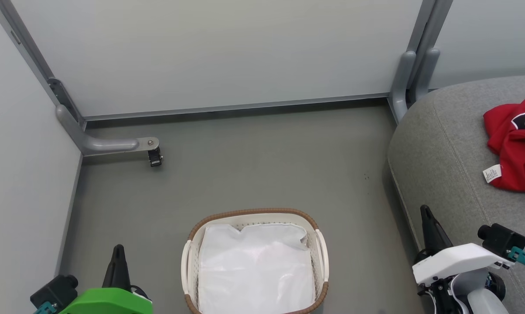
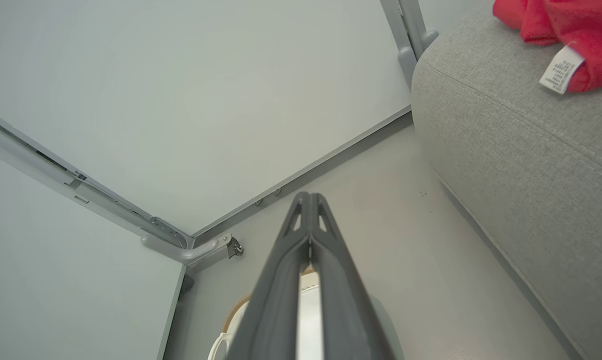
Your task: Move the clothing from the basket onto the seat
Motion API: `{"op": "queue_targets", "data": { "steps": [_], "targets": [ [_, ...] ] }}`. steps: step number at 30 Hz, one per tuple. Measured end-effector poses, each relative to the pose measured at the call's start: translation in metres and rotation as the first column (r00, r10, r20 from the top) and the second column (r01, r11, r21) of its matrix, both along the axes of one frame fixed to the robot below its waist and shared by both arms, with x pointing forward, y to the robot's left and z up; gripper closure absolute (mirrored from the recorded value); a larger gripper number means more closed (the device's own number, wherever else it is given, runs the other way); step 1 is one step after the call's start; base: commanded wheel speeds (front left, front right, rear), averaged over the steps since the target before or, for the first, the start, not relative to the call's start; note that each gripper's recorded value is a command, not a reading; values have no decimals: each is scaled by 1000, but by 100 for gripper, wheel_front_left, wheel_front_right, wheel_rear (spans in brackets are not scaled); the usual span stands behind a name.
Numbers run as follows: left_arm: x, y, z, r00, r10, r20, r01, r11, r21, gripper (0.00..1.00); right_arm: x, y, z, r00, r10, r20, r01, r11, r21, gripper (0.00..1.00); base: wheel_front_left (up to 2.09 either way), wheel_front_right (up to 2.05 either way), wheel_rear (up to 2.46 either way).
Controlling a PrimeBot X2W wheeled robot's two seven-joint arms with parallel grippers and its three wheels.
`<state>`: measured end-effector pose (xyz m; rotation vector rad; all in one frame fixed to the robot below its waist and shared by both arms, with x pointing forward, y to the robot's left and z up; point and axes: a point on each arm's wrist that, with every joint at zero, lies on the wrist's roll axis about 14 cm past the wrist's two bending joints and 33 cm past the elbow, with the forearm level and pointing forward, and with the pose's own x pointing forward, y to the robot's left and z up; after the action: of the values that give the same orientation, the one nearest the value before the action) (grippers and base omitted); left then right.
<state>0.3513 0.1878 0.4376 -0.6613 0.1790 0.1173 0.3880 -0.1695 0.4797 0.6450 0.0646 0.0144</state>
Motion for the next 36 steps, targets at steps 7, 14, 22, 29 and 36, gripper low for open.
{"op": "queue_targets", "data": {
  "steps": [7,14,22,29,36],
  "targets": [
    [5,1,5,1000,17,9,-16,995,-99,100,0,-5,1,1000,-20,-11,21,995,97,100,0,0,0],
    [7,3,7,999,35,10,-33,982,-183,100,0,-8,2,999,-33,-19,36,982,187,100,0,0,0],
    [12,5,14,998,53,28,-43,960,-278,100,1,-11,3,999,-43,-27,49,959,279,100,0,0,0],
    [14,5,18,997,64,32,-49,935,-352,100,1,-14,5,998,-51,-32,59,933,356,100,0,0,0],
    [18,7,23,996,74,46,-49,909,-415,100,1,-16,6,998,-55,-34,64,904,422,100,0,0,0]
  ]
}}
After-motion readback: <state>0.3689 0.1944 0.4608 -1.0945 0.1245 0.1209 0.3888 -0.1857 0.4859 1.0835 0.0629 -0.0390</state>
